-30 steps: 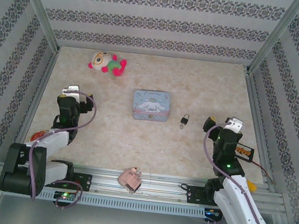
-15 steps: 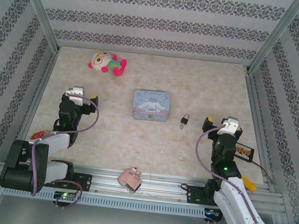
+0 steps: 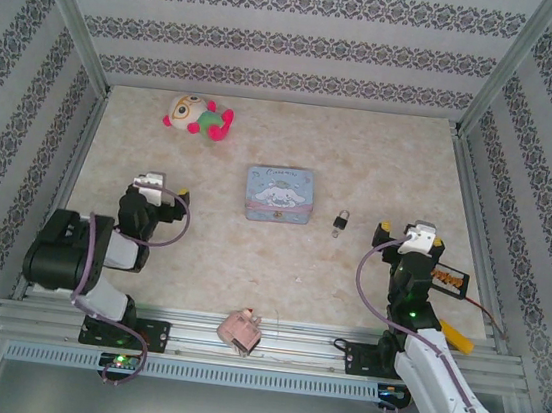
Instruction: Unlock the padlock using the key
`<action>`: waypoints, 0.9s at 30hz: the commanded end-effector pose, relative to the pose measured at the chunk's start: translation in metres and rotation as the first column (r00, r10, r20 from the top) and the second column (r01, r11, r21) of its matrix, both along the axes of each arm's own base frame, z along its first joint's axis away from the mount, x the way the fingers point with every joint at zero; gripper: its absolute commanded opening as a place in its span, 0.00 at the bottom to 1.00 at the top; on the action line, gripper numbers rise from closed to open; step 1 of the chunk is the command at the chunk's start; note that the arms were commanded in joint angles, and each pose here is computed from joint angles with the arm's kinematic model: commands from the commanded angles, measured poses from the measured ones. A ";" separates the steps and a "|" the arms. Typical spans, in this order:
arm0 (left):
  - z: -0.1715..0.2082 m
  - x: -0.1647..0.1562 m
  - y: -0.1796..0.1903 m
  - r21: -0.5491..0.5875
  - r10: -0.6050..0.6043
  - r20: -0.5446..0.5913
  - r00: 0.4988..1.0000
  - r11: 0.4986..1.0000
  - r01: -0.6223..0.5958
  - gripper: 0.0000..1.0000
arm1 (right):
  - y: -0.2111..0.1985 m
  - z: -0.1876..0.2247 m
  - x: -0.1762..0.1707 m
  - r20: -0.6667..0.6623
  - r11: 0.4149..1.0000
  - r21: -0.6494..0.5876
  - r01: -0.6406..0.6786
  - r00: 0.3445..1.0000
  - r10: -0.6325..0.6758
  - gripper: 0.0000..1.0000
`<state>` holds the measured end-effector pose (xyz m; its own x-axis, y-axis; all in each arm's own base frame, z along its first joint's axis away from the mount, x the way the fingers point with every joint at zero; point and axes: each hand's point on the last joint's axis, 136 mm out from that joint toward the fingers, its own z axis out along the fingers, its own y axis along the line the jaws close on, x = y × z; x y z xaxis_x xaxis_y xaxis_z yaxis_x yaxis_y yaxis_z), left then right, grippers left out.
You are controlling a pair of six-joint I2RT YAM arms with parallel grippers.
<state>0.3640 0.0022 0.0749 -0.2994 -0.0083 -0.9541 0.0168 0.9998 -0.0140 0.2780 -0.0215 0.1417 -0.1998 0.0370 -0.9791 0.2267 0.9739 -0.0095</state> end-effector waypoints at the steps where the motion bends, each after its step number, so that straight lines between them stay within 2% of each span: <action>1: 0.030 0.006 -0.001 -0.006 -0.013 0.156 0.988 1.000 0.014 0.99 | -0.004 0.002 0.000 0.025 1.000 -0.010 0.014 1.000 -0.014 0.98; 3: 0.029 0.006 -0.002 -0.002 -0.022 0.144 0.989 1.000 0.023 0.99 | -0.005 0.001 0.000 0.028 1.000 -0.008 0.016 0.999 -0.016 0.98; 5: 0.028 0.010 -0.016 0.009 -0.107 0.129 0.986 0.994 0.107 0.99 | -0.008 -0.001 0.000 0.034 1.000 -0.003 0.025 0.999 -0.025 0.98; 8: 0.022 0.019 -0.026 0.019 -0.170 0.059 0.984 0.985 0.169 0.99 | -0.010 -0.001 0.001 0.040 1.000 0.003 0.031 0.999 -0.031 0.98; 9: 0.020 0.023 -0.026 0.018 -0.165 0.042 0.985 0.986 0.165 0.99 | -0.011 -0.001 0.002 0.040 0.999 0.005 0.034 0.999 -0.034 0.98; 13: 0.017 0.031 0.000 0.012 -0.002 0.005 1.000 1.000 0.002 0.99 | -0.013 -0.002 0.004 0.036 0.999 0.013 0.042 0.998 -0.042 0.98; 16: 0.017 0.032 0.018 0.015 0.115 -0.001 0.993 0.993 -0.115 0.99 | -0.014 -0.001 0.006 0.039 0.999 0.013 0.044 0.998 -0.045 0.98; 19: 0.016 0.031 0.015 0.032 0.115 -0.001 0.993 0.993 -0.115 0.99 | -0.018 -0.001 0.009 0.034 0.999 0.009 0.053 0.998 -0.053 0.98; 24: 0.020 0.025 -0.007 0.047 -0.013 0.040 0.999 0.999 0.012 0.99 | -0.018 -0.001 0.020 0.025 0.999 0.018 0.036 0.999 -0.036 0.98; 27: 0.019 0.025 -0.008 0.045 -0.019 0.041 0.999 0.999 0.017 0.99 | -0.017 -0.001 0.031 0.011 1.000 0.017 0.025 1.000 -0.025 0.98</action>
<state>0.3883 0.0040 0.0823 -0.3081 0.0149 -0.9512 -0.0106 0.9998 0.0191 0.2925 -0.0407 0.1122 -0.2737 0.0570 -0.9601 0.2726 0.9619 -0.0206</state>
